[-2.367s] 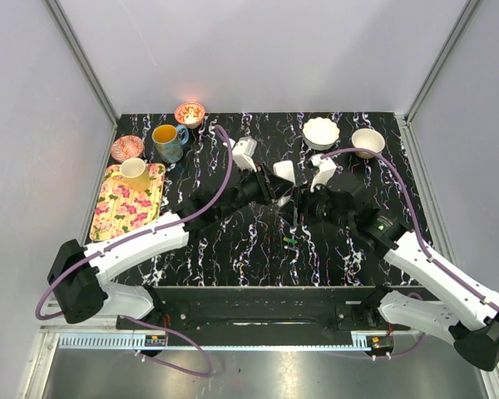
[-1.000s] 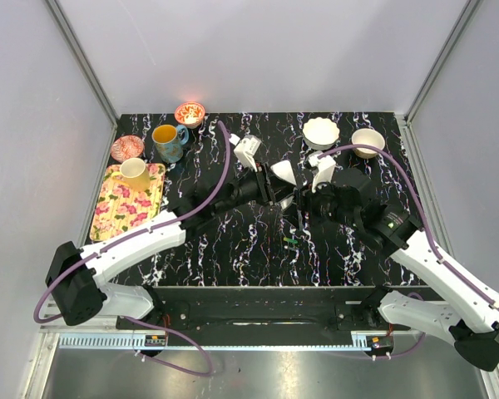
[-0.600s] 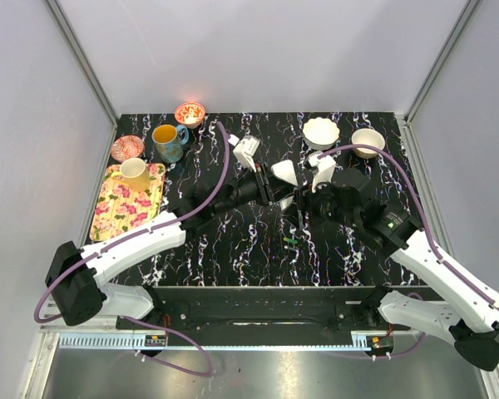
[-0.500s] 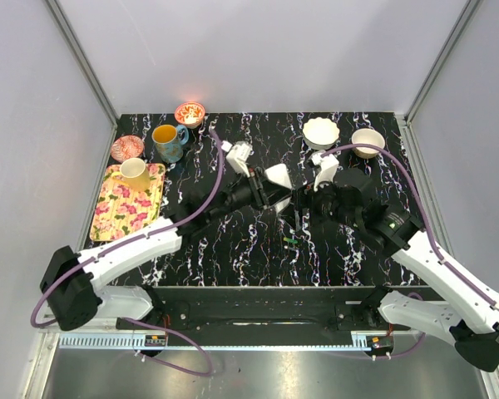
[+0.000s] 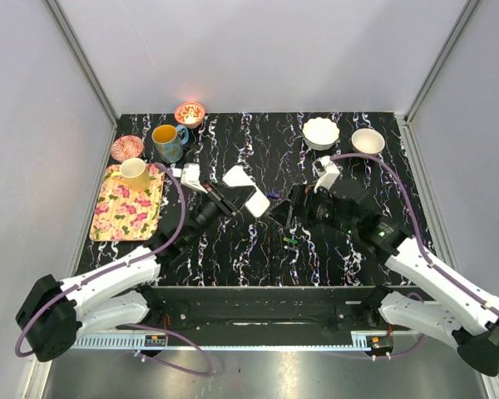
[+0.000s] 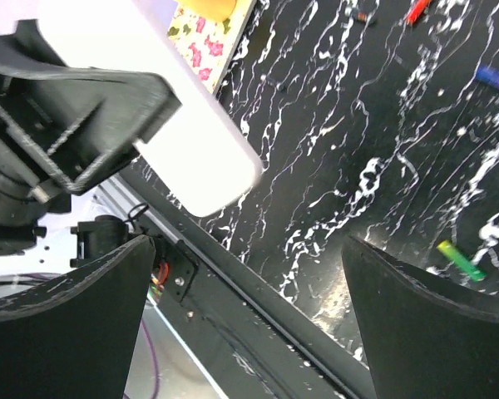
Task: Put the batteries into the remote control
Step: Turn over the remote control, then remove the battery cover from the remote control.
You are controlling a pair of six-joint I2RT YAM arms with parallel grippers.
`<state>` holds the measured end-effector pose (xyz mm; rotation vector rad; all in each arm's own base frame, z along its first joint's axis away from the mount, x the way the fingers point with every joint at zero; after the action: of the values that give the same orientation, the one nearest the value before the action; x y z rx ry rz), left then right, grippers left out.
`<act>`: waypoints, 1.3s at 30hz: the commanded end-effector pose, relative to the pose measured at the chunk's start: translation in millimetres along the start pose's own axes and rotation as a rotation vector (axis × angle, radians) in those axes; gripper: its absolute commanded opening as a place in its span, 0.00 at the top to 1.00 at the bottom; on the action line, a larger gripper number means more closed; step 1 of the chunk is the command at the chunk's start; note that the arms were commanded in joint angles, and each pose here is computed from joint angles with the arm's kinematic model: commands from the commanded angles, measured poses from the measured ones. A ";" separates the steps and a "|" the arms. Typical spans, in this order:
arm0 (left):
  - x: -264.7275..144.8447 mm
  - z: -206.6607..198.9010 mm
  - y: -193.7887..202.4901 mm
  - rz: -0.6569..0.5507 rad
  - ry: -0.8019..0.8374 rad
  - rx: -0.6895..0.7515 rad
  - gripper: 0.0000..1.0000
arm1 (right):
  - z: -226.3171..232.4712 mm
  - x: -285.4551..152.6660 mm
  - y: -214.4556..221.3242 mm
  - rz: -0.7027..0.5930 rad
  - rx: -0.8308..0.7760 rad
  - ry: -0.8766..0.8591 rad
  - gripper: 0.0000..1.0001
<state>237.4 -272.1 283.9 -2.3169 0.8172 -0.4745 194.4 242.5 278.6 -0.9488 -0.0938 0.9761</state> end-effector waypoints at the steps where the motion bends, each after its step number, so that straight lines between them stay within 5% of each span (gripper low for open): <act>1: -14.4 -11.8 -42.2 -0.263 0.074 -0.029 1.00 | 13.0 17.1 -2.1 -0.066 0.207 -0.108 0.00; 6: -23.1 -3.2 -46.3 -0.314 0.034 0.003 1.00 | 19.7 28.0 -9.6 -0.151 0.317 -0.204 0.02; 25: -29.1 8.4 -35.0 -0.279 -0.030 0.050 1.00 | 29.2 82.0 -20.6 -0.116 0.342 -0.262 0.14; 39: -28.6 8.2 -40.3 -0.300 -0.042 0.061 1.00 | 28.2 86.0 -10.1 -0.064 0.383 -0.290 0.36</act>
<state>238.7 -230.3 280.4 -2.3658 0.4904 -0.4984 239.4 318.6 256.1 -0.4849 -0.1085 1.0089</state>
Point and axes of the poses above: each gripper's point midway between its finger pads, its own x axis out along the fingers, its own z axis along the line the jaws close on, y = z × x, the point moved 2 cm from there along -x, back along the fingers, and after that the axes turned 1 degree about x, right-handed, at the moved point
